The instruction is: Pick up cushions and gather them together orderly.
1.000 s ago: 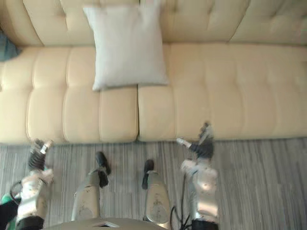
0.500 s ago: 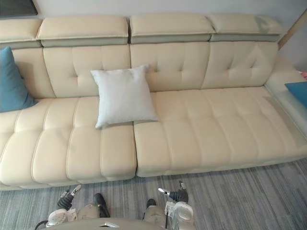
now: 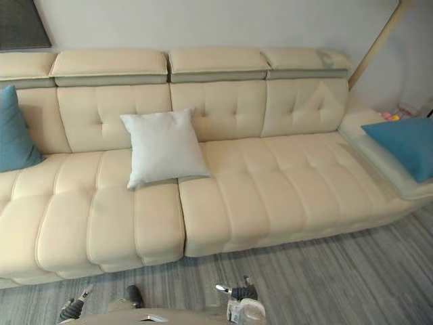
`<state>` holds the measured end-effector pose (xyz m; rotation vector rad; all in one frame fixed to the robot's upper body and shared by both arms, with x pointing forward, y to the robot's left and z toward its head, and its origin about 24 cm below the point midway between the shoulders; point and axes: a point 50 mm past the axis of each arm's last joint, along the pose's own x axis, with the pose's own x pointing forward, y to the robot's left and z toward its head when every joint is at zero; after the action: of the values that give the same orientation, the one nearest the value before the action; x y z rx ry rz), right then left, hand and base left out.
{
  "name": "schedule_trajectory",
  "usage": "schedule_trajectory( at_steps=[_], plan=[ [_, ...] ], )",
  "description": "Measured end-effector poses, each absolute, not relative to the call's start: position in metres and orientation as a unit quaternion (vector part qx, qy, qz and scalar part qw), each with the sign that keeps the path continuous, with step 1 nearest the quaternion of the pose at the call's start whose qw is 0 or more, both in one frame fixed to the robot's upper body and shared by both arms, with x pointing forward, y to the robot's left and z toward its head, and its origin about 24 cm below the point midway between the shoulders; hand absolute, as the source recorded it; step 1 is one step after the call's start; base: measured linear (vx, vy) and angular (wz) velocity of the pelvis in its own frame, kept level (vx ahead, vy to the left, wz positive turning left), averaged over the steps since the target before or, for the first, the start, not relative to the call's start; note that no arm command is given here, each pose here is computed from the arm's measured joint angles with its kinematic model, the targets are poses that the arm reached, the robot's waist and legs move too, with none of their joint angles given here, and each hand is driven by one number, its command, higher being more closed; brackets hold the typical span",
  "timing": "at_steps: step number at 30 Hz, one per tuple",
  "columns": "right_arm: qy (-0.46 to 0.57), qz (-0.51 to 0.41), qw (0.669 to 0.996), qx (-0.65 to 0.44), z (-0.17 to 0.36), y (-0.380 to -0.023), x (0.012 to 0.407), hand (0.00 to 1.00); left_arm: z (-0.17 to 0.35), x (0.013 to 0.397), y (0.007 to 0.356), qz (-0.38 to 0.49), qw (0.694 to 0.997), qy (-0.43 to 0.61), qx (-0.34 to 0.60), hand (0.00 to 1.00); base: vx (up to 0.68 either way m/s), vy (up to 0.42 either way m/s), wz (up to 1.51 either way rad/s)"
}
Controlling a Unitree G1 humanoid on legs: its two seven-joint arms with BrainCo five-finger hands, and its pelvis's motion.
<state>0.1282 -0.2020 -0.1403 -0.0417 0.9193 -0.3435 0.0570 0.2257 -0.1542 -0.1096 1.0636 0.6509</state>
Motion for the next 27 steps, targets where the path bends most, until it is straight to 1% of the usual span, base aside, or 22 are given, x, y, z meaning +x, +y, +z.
schedule_trajectory(
  at_steps=[1, 3, 4, 7, 8, 14, 17, 18, 22, 27],
  plan=[
    [0.437, -0.167, 0.883, -0.026, -0.139, -0.206, 0.131, 0.00, -0.155, 0.056, 0.223, 0.307, 0.809, 0.498, -0.059, 0.00, -0.16, -0.046, -0.97],
    [0.413, -0.170, 0.893, -0.044, -0.130, -0.219, 0.150, 0.00, -0.158, 0.058, 0.213, 0.308, 0.803, 0.505, -0.071, 0.00, -0.25, -0.075, -0.51],
    [0.409, -0.174, 0.894, -0.049, -0.128, -0.223, 0.153, 0.00, -0.158, 0.065, 0.210, 0.302, 0.807, 0.501, -0.073, 0.00, -0.23, -0.031, 0.15],
    [0.427, -0.178, 0.885, -0.048, -0.133, -0.222, 0.142, 0.00, -0.155, 0.077, 0.208, 0.290, 0.821, 0.487, -0.062, 0.00, -0.20, 0.009, 0.36],
    [0.436, -0.180, 0.881, -0.039, -0.137, -0.217, 0.135, 0.00, -0.151, 0.084, 0.216, 0.290, 0.829, 0.477, -0.051, 0.00, -0.19, 0.068, 0.33],
    [0.445, -0.208, 0.871, -0.023, -0.139, -0.221, 0.118, 0.00, -0.155, 0.077, 0.209, 0.282, 0.822, 0.491, -0.057, 0.00, -0.10, 0.130, -0.08],
    [0.462, -0.207, 0.862, 0.017, -0.147, -0.198, 0.109, 0.00, -0.154, 0.072, 0.223, 0.277, 0.822, 0.495, -0.037, 0.00, -0.04, 0.095, -0.39],
    [0.464, -0.206, 0.861, 0.018, -0.147, -0.197, 0.109, 0.00, -0.155, 0.071, 0.224, 0.274, 0.822, 0.498, -0.032, 0.00, -0.04, 0.095, -0.40],
    [0.481, -0.224, 0.847, 0.030, -0.152, -0.201, 0.101, 0.00, -0.156, 0.074, 0.224, 0.237, 0.827, 0.510, 0.002, 0.00, -0.05, 0.070, -0.31],
    [0.482, -0.238, 0.842, 0.039, -0.152, -0.205, 0.100, 0.00, -0.159, 0.075, 0.218, 0.193, 0.827, 0.526, 0.031, 0.00, -0.01, 0.021, -0.43]
  ],
)
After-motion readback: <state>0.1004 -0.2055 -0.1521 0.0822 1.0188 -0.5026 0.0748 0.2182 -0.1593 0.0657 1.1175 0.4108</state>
